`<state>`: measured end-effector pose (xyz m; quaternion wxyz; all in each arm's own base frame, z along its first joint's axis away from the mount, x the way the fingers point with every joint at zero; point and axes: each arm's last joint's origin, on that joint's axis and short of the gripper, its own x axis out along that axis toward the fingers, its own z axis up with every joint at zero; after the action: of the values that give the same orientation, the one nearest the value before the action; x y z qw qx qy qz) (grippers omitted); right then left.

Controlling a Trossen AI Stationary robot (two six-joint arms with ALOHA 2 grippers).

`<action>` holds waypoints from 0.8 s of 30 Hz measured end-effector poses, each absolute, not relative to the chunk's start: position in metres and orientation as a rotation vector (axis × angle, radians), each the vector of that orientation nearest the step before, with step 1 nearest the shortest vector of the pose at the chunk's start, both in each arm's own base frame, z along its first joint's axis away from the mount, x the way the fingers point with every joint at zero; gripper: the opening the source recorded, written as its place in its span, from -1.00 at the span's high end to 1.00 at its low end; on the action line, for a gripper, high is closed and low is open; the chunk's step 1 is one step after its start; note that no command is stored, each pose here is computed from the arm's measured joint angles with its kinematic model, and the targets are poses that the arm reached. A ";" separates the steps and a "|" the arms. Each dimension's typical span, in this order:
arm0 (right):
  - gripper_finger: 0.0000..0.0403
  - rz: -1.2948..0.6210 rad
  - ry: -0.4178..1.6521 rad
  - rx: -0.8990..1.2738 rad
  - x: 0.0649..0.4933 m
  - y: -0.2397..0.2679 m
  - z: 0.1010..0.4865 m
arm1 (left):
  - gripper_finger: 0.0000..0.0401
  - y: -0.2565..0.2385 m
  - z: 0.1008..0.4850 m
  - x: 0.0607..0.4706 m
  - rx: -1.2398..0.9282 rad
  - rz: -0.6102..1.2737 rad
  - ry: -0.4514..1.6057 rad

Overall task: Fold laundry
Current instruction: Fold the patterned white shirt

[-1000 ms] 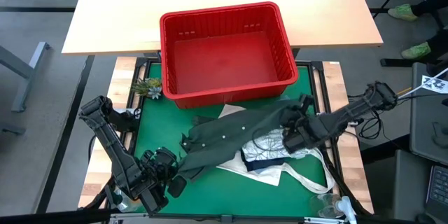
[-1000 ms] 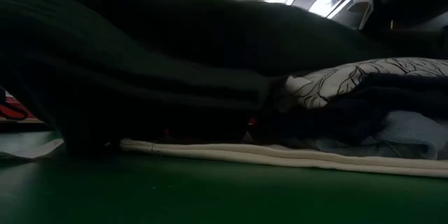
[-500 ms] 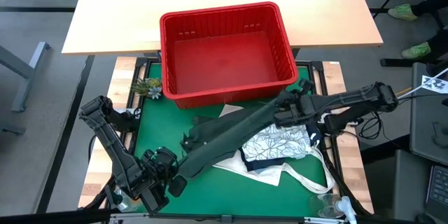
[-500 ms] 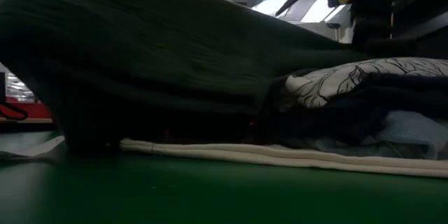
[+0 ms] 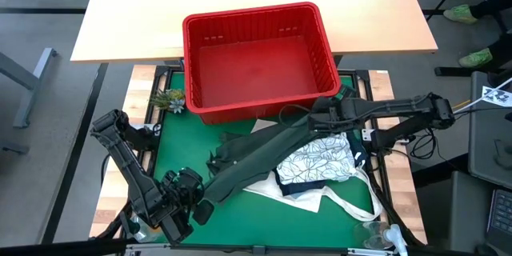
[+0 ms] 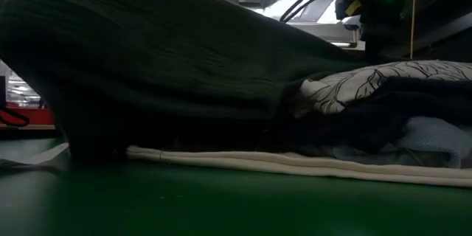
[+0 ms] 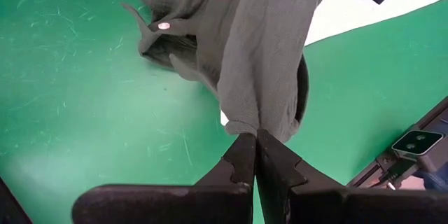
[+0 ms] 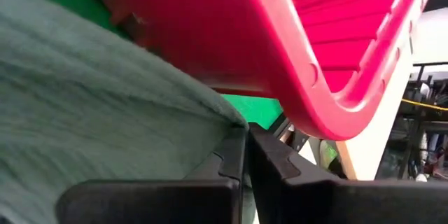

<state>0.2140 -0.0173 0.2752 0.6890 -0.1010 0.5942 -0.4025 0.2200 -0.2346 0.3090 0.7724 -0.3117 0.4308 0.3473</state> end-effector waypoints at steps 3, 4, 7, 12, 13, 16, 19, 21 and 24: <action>0.92 -0.890 1.333 -0.225 0.214 -0.017 0.275 | 1.00 -0.235 0.309 0.220 -0.675 0.752 0.934; 0.91 -0.887 1.335 -0.226 0.214 -0.017 0.275 | 1.00 -0.235 0.309 0.220 -0.675 0.752 0.934; 0.82 -0.883 1.338 -0.221 0.214 -0.017 0.275 | 1.00 -0.235 0.309 0.220 -0.675 0.752 0.934; 0.49 -0.886 1.337 -0.253 0.214 -0.017 0.275 | 1.00 -0.235 0.309 0.220 -0.675 0.752 0.934; 0.43 -0.889 1.335 -0.260 0.214 -0.017 0.275 | 1.00 -0.235 0.309 0.220 -0.675 0.752 0.934; 0.29 -0.870 1.363 -0.269 0.213 -0.017 0.275 | 1.00 -0.235 0.309 0.220 -0.675 0.752 0.934; 0.22 -0.801 1.433 -0.232 0.210 -0.015 0.274 | 1.00 -0.235 0.309 0.220 -0.675 0.752 0.933; 0.21 -0.731 1.493 -0.183 0.208 -0.013 0.273 | 1.00 -0.235 0.309 0.220 -0.675 0.752 0.933; 0.20 -0.607 1.570 -0.137 0.206 -0.010 0.271 | 1.00 -0.235 0.309 0.220 -0.675 0.752 0.933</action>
<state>0.2063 -0.0102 0.2712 0.6640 -0.0608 0.6950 -0.2689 0.2200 -0.2347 0.3090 0.7727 -0.3115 0.4305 0.3472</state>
